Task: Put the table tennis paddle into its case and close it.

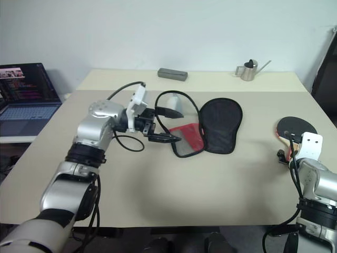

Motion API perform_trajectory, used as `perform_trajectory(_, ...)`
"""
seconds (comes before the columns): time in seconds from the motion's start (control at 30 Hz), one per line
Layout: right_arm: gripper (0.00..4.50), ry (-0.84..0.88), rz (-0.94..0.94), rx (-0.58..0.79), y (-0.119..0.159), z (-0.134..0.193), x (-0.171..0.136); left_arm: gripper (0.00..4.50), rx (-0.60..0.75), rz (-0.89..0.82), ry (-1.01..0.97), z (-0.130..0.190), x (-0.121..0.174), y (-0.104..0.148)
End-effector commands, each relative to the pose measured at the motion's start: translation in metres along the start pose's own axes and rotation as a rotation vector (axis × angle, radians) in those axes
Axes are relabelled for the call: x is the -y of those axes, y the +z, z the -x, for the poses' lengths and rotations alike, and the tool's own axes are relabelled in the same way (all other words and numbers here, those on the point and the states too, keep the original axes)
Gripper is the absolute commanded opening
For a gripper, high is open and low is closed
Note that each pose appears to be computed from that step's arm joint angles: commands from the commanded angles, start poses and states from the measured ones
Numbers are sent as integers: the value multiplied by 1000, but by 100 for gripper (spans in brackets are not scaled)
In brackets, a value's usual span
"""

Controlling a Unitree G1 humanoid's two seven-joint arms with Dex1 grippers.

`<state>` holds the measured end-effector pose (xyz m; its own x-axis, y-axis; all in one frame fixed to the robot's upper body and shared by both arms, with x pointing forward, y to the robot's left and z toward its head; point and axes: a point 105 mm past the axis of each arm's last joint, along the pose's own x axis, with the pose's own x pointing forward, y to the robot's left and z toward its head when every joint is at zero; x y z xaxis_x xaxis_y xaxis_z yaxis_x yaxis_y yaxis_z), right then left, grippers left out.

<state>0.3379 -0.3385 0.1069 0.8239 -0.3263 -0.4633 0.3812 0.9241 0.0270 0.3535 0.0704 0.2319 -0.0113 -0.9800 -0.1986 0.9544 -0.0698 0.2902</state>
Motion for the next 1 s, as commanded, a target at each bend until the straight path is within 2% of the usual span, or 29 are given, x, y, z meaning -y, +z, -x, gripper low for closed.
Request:
perform_trajectory(0.03, 449, -6, -14, 54, 16, -2, 2, 450, 23, -69, -82, -17, 3, 18)
perform_trajectory(0.17, 449, -7, -5, 51, 16, -7, -1, 450, 41, -88, -114, -34, 0, 25)
perform_trajectory(0.4, 449, -37, 23, 22, 10, -10, 0, 450, 48, -99, -146, -44, 1, 25)
perform_trajectory(0.5, 391, -52, 28, 6, 7, -10, 2, 450, 44, -99, -140, -43, 0, 24)
perform_trajectory(0.57, 321, -62, 22, -8, 4, -10, 4, 450, 38, -100, -134, -41, 0, 22)
perform_trajectory(0.8, 122, -81, -12, -31, 1, -10, 6, 450, 24, -94, -93, -31, -3, 19)
perform_trajectory(0.83, 109, -84, -14, -29, 2, -10, 6, 450, 19, -94, -84, -28, -4, 18)
perform_trajectory(1.0, 109, -105, 2, 30, 15, -7, 6, 450, 0, -78, -10, -11, -9, 13)
